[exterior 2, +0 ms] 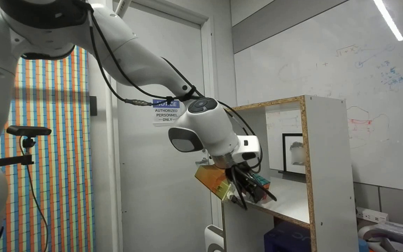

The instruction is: Put the rubik's cube on the top of the shelf

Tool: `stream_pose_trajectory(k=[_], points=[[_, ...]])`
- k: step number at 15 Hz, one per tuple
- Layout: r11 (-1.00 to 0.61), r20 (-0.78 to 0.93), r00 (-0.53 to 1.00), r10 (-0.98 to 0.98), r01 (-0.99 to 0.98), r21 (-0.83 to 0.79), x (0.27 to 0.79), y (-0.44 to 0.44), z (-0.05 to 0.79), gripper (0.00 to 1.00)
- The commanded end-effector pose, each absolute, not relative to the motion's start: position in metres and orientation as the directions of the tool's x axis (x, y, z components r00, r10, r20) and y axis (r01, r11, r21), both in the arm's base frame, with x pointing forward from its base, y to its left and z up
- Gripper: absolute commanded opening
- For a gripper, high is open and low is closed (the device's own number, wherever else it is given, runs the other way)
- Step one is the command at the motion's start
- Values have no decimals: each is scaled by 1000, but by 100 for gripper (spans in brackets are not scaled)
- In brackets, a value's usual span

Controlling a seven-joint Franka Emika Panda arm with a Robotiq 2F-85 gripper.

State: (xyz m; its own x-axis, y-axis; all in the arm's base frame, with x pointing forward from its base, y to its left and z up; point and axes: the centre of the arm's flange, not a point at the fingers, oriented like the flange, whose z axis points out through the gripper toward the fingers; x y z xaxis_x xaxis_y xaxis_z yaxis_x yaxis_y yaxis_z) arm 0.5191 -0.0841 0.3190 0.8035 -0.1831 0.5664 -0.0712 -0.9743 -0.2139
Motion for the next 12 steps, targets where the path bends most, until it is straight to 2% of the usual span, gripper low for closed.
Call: stream_pose_trajectory(k=[1,12], points=[[-972,574,800,-173,-46,-229,484,-71,340,42],[-987,589,805,-72,26,-156,417,-25,395,42]])
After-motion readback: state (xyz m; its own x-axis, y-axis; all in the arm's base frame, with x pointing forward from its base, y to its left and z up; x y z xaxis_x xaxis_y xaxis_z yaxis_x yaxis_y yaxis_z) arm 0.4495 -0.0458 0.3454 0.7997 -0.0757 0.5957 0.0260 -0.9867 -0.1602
